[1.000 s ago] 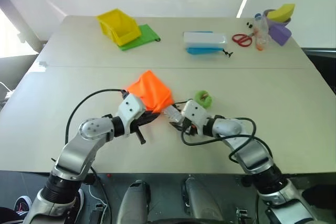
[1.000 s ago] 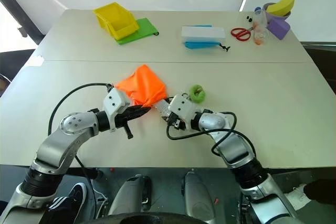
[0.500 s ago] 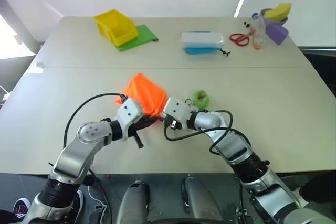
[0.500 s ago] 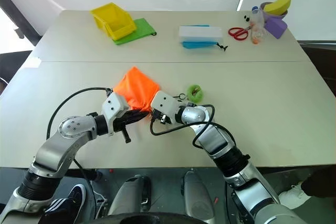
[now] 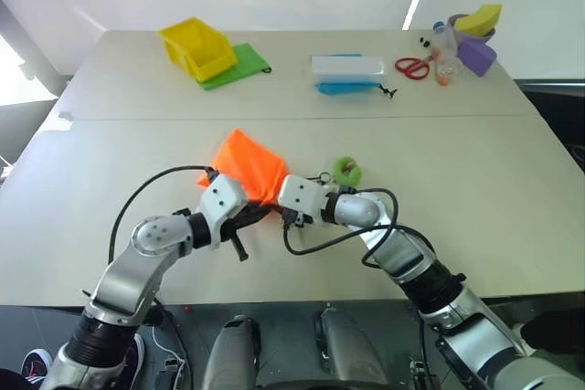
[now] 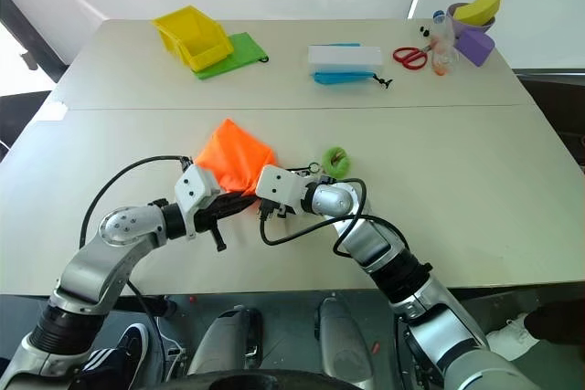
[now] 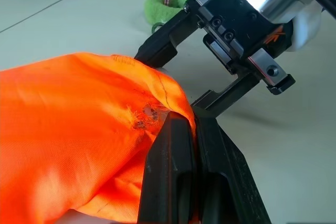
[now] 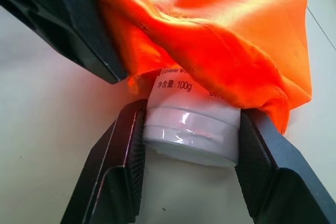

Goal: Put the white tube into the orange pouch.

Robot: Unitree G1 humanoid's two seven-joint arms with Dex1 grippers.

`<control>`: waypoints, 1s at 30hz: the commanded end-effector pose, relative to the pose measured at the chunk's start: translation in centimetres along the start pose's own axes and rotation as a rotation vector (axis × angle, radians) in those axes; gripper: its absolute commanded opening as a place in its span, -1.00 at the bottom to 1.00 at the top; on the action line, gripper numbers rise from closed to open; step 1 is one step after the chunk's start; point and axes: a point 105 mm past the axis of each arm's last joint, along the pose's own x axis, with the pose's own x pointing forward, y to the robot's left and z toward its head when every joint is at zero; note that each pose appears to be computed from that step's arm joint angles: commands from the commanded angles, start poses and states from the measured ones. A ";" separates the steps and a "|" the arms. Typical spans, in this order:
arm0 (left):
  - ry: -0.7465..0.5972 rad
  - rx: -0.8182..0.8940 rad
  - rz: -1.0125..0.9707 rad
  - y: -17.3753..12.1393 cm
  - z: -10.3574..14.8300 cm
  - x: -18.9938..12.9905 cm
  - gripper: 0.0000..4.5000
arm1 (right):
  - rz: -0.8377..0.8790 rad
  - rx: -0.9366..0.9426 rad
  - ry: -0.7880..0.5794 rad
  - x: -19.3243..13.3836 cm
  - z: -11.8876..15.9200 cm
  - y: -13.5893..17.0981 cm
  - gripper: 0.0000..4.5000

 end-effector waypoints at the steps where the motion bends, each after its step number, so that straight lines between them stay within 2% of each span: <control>1: -0.033 0.036 0.001 0.2 0.8 -0.5 -1.00 | 0.067 0.012 -0.024 0.4 0.2 1.3 -0.21; 6: -0.034 0.034 0.001 0.1 0.6 -0.5 -1.00 | 0.045 0.145 -0.079 0.2 1.2 0.6 -0.21; 9: -0.033 0.035 -0.002 0.0 0.6 -0.5 -1.00 | 0.102 0.173 -0.101 0.0 1.4 1.4 0.45; 11: -0.035 0.032 -0.003 0.0 0.6 -0.4 -1.00 | 0.077 0.166 -0.116 -0.1 1.8 1.1 0.92; 12: -0.035 0.030 -0.003 0.0 0.5 -0.4 -1.00 | 0.053 0.145 -0.117 -0.2 1.9 0.8 0.99; 17: -0.022 0.031 0.004 0.2 0.2 -0.6 -1.00 | 0.087 0.221 -0.184 -2.1 2.6 0.4 0.99; 24: -0.014 0.031 -0.001 0.2 0.0 -0.9 -1.00 | 0.154 0.225 -0.164 -5.3 1.9 1.0 0.99; 27: 0.002 0.035 -0.018 0.1 -0.3 -1.2 -1.00 | 0.093 0.273 -0.185 -6.3 1.7 -0.3 0.99; 30: 0.013 0.031 -0.016 0.3 -0.5 -1.6 -1.00 | -0.027 0.295 -0.208 -7.3 1.3 -3.0 0.99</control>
